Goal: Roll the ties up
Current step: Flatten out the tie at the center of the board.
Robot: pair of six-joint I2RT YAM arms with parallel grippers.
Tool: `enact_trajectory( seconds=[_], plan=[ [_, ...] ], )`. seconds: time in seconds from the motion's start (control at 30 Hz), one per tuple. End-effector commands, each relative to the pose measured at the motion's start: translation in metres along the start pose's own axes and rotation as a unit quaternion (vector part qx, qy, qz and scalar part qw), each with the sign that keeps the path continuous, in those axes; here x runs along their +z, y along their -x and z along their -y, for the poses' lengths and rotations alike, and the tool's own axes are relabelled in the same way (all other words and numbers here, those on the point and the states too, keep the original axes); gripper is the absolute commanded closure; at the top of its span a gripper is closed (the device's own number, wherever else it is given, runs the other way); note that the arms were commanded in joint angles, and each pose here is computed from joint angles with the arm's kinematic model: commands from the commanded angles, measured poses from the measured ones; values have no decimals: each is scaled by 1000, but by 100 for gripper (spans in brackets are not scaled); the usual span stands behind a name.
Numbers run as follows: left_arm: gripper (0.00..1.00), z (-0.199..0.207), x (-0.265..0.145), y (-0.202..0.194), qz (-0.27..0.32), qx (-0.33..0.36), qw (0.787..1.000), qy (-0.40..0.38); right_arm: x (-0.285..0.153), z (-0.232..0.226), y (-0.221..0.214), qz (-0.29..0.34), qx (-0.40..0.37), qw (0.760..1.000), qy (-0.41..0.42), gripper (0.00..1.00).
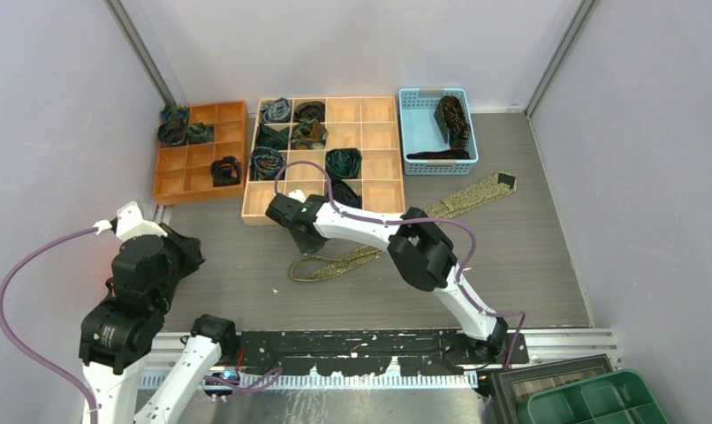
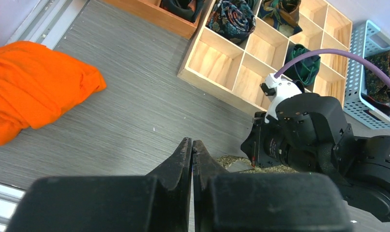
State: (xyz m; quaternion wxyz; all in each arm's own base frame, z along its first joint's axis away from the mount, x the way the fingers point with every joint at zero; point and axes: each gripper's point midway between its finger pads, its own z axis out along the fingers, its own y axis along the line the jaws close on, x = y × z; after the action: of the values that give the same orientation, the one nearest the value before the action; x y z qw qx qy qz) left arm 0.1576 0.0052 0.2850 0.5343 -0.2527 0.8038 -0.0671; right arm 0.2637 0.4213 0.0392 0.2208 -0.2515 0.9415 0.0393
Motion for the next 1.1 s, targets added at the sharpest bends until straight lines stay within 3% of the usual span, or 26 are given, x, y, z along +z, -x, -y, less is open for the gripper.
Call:
enact_trajectory(
  seconds=[0.0,0.3,0.53,0.7,0.83,0.9,1.07],
  plan=[
    [96,1,5,0,-2,16,1000,-1,-22,-6,-1,7,-19,1000,3,99],
    [96,9,7,-6,-16,12,1000,-17,-72,-15,-41,53,-55,996,-44,99],
    [96,6,14,-23,-39,13,999,-17,-53,-25,-80,31,-42,998,-43,99],
    [96,-1,14,-18,-24,13,1000,1,-63,-12,-65,65,-38,994,-79,99],
    [95,-11,8,4,15,-6,999,39,-102,-8,-48,112,-46,988,-92,83],
    [95,-20,9,8,27,-25,997,71,-116,-13,-46,125,-58,986,-95,66],
    [96,-46,-13,17,55,-73,987,131,-124,-42,-48,127,-103,983,-84,54]
  ],
)
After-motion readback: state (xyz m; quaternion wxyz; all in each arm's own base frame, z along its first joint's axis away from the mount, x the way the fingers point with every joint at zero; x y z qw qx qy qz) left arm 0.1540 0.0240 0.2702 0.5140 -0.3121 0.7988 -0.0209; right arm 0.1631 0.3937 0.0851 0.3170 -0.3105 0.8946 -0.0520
